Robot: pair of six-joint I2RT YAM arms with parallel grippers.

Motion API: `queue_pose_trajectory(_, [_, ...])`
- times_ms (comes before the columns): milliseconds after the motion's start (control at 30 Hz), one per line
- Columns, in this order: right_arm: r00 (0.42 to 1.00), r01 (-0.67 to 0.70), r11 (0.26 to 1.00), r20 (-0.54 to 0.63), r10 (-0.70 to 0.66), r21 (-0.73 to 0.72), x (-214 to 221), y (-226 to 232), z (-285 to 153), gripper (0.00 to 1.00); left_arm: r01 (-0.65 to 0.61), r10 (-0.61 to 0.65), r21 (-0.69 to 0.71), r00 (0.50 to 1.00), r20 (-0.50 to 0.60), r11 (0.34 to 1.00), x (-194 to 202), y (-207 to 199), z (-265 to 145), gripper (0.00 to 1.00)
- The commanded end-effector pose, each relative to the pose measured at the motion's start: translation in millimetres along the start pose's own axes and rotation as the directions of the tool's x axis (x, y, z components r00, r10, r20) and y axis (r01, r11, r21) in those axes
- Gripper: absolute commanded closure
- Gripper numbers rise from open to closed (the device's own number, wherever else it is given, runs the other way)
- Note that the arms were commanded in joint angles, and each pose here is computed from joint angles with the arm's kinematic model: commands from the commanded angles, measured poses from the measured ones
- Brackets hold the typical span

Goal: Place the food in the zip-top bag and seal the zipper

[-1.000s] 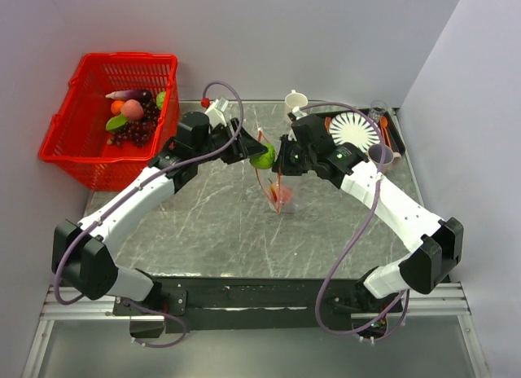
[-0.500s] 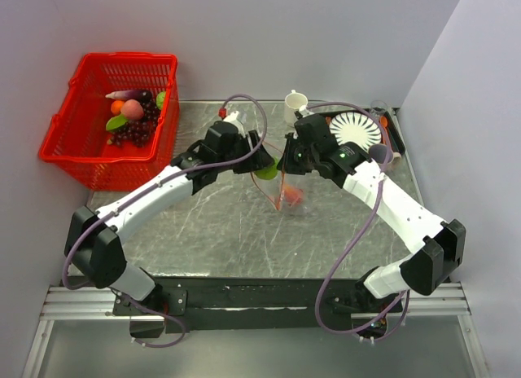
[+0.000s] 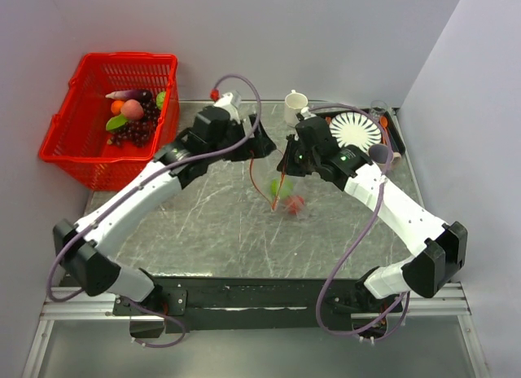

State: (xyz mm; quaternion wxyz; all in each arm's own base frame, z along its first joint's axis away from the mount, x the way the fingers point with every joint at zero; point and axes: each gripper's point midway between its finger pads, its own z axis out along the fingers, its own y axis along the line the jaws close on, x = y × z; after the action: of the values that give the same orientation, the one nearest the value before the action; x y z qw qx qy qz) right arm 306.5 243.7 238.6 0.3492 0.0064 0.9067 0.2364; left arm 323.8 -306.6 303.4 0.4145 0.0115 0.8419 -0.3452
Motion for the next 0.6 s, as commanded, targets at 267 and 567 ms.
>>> queue_pose_trajectory(267, [0.998, 0.023, 0.993, 0.062, -0.016, -0.118, -8.1, 15.7, -12.5, 1.0, 0.005, 0.059, -0.234, 0.962, 0.265, 0.972, -94.8, 68.0, -109.7, 0.01])
queue_pose_trajectory(567, [0.998, 0.069, 0.976, 0.02, -0.066, -0.209, 6.1, 25.8, -9.1, 1.0, 0.132, 0.093, -0.433, 0.883, 0.461, 0.892, -138.5, 131.9, -178.8, 0.01])
